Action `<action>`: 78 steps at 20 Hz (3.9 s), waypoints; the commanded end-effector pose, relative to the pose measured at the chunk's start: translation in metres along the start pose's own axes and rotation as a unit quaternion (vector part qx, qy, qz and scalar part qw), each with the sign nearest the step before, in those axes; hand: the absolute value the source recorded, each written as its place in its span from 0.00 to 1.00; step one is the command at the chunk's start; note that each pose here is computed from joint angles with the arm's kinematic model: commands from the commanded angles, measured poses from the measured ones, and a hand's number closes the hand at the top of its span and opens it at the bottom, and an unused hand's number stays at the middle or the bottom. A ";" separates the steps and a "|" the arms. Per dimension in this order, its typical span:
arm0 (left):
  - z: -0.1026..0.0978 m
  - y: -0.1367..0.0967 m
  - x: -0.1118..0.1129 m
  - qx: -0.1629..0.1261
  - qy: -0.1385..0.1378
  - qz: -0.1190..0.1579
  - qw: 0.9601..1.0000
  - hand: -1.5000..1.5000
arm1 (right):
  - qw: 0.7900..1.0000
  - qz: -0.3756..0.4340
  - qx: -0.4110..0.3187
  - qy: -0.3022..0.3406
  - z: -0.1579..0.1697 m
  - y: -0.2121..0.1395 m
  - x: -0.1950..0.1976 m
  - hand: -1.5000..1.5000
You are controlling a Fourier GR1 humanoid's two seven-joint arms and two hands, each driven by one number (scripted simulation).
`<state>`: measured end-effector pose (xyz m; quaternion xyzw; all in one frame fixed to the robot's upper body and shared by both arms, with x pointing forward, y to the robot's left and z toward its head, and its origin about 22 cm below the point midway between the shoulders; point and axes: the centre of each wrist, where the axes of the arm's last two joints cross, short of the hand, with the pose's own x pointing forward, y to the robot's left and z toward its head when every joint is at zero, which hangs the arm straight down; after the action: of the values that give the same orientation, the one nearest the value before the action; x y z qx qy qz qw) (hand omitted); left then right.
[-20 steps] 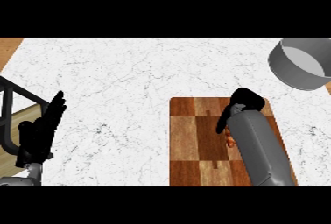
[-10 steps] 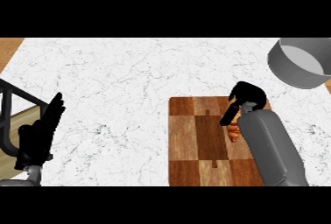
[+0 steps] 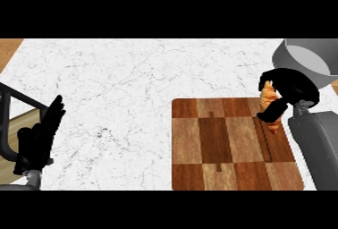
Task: Pick the croissant from the cutting board and place it in the pot
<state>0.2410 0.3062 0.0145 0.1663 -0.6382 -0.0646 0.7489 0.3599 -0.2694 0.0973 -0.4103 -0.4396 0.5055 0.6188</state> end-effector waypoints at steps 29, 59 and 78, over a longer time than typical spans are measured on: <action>0.000 0.017 -0.004 0.005 -0.011 -0.028 1.000 0.50 | 0.920 -0.163 -0.355 0.043 0.006 -0.158 -0.154 1.00; -0.017 -0.008 0.021 -0.021 -0.044 -0.023 0.999 0.50 | 0.906 -0.273 -0.323 0.025 -0.021 -0.109 -0.190 0.00; -0.014 0.016 0.013 0.004 -0.017 -0.021 1.000 0.50 | 0.777 -0.512 -0.360 -0.069 0.035 -0.097 -0.268 0.00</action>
<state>0.2554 0.2896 0.0214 0.1452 -0.6537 -0.0811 0.7382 0.3436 -0.5313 0.1806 -0.3008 -0.7687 -0.0390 0.5631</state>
